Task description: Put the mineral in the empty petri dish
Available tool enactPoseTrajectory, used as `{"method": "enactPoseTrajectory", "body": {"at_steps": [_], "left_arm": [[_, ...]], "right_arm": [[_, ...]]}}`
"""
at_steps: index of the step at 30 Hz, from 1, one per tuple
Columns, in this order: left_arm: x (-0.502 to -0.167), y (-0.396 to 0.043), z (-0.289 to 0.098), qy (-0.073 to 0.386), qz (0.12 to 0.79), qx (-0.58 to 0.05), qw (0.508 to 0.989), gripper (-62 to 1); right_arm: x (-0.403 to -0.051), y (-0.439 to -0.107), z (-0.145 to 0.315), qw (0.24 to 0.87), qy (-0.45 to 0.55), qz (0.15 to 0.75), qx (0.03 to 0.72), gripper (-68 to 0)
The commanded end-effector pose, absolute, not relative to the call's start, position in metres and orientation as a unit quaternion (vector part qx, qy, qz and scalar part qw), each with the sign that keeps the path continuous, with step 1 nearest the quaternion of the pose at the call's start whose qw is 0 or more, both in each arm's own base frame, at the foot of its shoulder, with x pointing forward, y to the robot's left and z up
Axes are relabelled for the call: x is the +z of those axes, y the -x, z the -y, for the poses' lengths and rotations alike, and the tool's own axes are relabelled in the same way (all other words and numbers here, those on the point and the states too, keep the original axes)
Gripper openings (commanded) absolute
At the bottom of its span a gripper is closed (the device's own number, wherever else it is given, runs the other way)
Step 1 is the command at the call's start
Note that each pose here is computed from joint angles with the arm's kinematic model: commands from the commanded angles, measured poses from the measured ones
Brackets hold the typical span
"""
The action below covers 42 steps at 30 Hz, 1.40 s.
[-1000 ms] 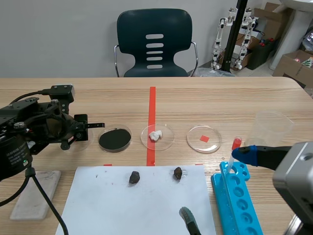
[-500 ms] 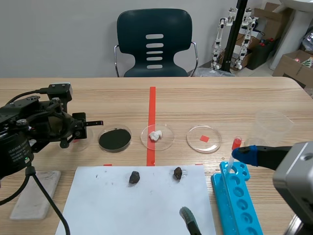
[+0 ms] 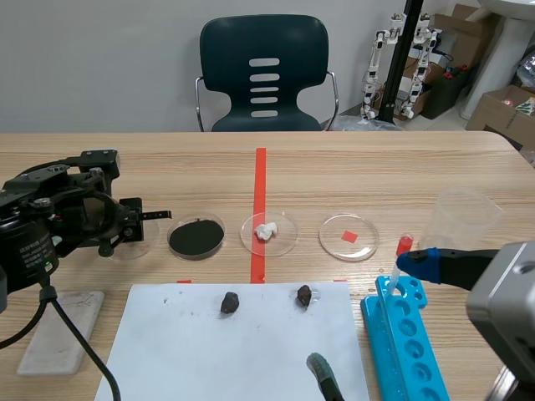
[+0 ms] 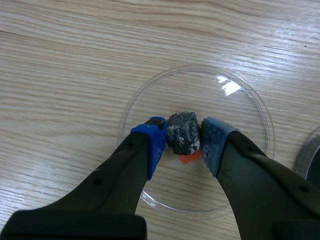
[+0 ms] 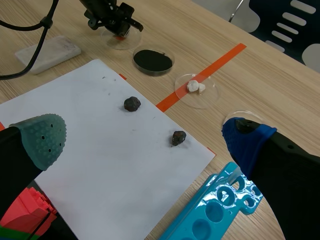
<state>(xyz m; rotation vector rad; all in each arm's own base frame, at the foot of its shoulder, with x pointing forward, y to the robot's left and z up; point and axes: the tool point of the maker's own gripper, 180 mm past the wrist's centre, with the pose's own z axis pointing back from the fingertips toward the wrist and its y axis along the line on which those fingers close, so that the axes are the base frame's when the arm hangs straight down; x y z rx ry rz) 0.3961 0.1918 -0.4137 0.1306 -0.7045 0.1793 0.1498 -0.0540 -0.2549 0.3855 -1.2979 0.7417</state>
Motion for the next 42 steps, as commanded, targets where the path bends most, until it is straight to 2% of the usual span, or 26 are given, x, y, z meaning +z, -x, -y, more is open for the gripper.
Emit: {"method": "enactPoseTrajectory", "body": {"at_steps": [1,8,14,31,42], "left_arm": [[-0.4,-0.409,-0.191,-0.06,0.364,0.091,0.925,-50.8],[-0.405,-0.407,-0.187,-0.057,0.358,0.091,0.928,-49.5],[-0.402,-0.409,-0.187,-0.057,0.368,0.089,0.924,-31.6],[-0.392,-0.415,-0.206,-0.073,0.393,0.081,0.913,0.7],[-0.378,-0.415,-0.196,-0.06,0.443,0.058,0.893,1.4]], "right_arm": [[-0.245,-0.153,0.052,0.706,-0.176,0.601,0.331,0.4],[-0.244,-0.153,0.052,0.706,-0.176,0.601,0.331,0.4],[-0.244,-0.153,0.052,0.706,-0.176,0.601,0.331,0.4],[-0.244,-0.153,0.052,0.706,-0.176,0.601,0.331,0.4],[-0.245,-0.153,0.052,0.706,-0.176,0.601,0.331,0.4]]}}
